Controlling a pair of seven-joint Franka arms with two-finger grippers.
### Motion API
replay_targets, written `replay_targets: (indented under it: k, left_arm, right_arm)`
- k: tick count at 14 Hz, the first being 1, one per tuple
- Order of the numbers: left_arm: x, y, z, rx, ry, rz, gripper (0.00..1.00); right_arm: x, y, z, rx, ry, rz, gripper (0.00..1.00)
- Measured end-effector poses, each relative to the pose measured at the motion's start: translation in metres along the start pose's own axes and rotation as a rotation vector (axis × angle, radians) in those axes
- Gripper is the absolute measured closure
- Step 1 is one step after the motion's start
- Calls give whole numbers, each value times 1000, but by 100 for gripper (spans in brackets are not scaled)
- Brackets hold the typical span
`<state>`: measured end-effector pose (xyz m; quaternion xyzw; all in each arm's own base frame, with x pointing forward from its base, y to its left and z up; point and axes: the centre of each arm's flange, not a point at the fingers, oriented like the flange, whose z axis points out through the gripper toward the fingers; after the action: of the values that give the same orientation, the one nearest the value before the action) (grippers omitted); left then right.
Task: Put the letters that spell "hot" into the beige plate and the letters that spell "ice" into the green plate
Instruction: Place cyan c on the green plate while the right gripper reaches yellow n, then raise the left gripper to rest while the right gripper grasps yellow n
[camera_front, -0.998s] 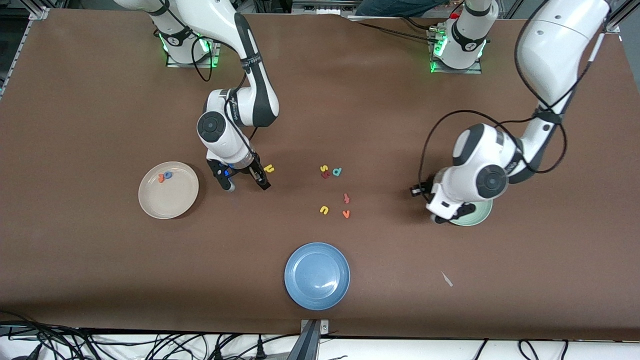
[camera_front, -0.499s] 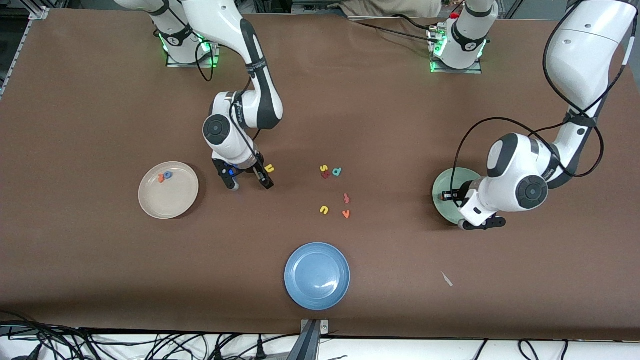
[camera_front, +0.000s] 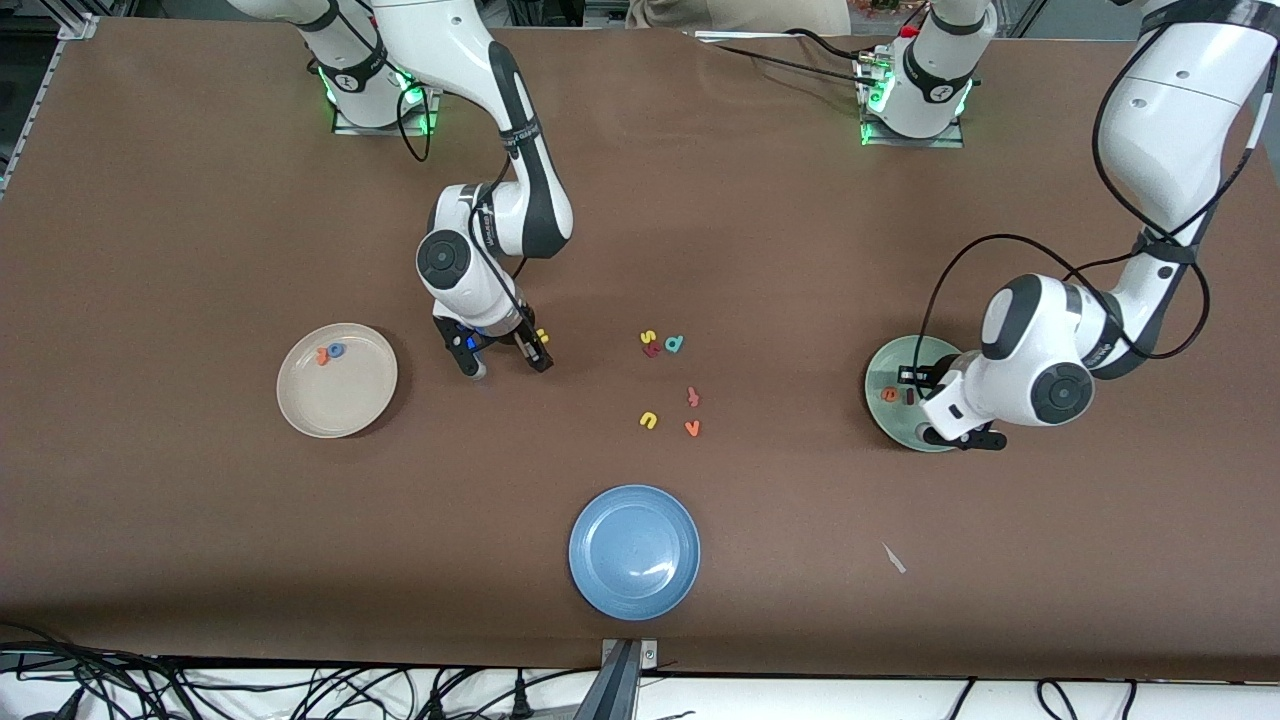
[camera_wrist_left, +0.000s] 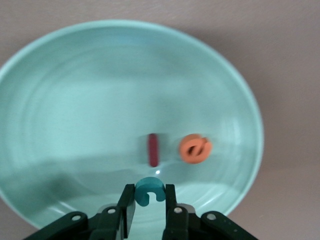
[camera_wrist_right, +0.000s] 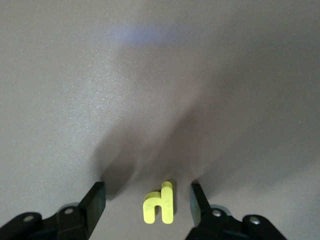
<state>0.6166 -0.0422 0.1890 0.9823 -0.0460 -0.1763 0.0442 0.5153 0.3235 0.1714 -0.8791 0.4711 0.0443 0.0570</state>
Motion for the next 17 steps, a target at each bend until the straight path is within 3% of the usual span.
replay_targets:
  k: [1, 3, 4, 7, 11, 17]
  left_arm:
    - [0, -8, -1, -4, 3, 12, 59]
    - [0, -10, -6, -8, 12, 29, 40]
    - [1, -5, -10, -9, 19, 38, 31]
    - [3, 24, -52, -7, 67, 81, 1]
    - [-15, 74, -158, 20, 94, 138, 0]
    - [-86, 123, -309, 99, 238, 175, 0]
  right_arm:
    - [0, 0, 0, 0, 0, -1, 28]
    - [-1, -2, -3, 7, -1, -3, 49]
    - [-1, -3, -3, 7, -1, -4, 50]
    - [-3, -6, -5, 14, -2, -8, 68]
    - [-3, -7, -6, 15, -2, -11, 74]
    - [-4, -8, -6, 15, -1, -20, 74]
